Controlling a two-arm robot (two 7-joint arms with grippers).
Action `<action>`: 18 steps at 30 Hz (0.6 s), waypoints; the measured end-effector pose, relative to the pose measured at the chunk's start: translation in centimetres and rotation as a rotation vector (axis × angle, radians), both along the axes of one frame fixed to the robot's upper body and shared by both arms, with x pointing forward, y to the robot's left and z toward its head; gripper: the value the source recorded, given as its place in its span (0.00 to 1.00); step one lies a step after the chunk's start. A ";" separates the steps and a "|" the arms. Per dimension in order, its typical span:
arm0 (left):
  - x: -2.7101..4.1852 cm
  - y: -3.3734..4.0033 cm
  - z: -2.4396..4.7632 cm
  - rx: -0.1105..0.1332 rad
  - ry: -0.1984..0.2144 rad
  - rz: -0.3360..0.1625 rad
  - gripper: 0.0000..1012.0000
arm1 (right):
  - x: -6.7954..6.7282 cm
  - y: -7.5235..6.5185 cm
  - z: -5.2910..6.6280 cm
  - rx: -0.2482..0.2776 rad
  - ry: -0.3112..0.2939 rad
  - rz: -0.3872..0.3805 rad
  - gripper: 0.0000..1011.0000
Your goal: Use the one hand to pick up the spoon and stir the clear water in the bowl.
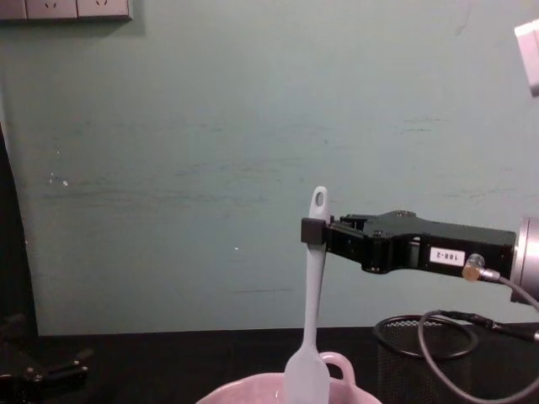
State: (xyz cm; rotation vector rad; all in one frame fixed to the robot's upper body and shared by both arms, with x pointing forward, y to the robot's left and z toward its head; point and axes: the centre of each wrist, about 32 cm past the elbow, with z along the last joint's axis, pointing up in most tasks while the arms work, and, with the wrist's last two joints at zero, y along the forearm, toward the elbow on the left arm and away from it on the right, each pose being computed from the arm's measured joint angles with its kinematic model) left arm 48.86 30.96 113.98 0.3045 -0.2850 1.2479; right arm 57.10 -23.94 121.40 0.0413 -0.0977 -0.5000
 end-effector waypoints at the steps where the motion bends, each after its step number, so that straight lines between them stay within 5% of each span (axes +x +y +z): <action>1: 0.00 0.00 0.00 0.000 0.000 0.000 1.00 | 0.0 0.0 -0.1 -0.001 -0.001 -0.001 0.11; 18: 0.00 0.00 0.00 0.000 0.000 0.000 1.00 | -0.4 -0.7 -0.8 -0.045 0.006 0.011 0.11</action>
